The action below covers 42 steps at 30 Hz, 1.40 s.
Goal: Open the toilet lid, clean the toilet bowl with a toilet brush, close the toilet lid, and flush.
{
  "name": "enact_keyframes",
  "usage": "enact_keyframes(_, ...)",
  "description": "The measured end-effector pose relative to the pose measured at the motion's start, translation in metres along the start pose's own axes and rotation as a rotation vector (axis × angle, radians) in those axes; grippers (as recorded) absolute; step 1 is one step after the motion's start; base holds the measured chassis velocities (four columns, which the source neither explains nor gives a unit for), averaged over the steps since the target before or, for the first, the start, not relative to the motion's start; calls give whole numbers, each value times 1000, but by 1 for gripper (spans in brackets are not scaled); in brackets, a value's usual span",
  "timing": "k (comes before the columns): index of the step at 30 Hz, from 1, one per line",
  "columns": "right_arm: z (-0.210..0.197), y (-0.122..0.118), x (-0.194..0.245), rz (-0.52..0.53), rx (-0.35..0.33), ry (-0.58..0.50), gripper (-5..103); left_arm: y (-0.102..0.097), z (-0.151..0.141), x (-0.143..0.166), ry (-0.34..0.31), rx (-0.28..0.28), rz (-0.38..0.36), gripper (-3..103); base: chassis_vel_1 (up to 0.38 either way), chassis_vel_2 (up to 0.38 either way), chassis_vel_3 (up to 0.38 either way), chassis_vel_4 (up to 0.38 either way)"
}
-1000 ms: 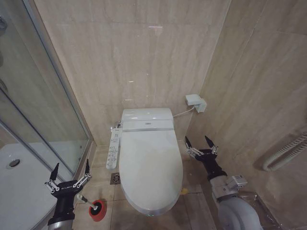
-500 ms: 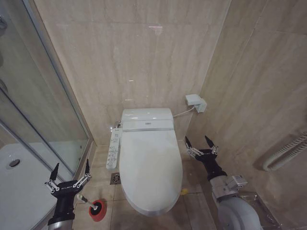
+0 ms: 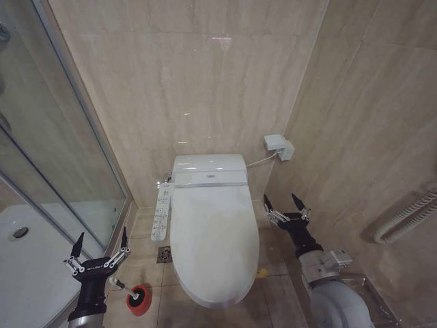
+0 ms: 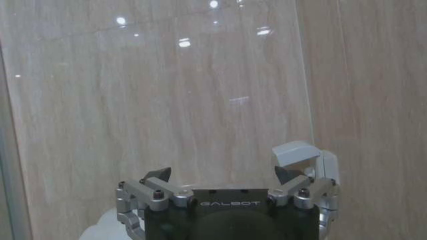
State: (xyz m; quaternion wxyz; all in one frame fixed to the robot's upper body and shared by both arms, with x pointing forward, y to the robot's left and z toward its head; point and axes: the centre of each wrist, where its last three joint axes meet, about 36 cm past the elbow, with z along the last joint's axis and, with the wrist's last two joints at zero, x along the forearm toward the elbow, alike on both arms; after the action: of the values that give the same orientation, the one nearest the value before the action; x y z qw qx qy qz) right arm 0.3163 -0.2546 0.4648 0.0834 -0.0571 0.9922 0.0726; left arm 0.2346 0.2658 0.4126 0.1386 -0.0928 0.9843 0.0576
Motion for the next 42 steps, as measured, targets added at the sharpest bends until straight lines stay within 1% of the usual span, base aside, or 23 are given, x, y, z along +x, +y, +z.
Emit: enact_keyframes(42, 0, 0, 0, 0, 0, 0, 100, 0, 0, 0, 0, 0, 0, 100, 0, 0, 0, 0)
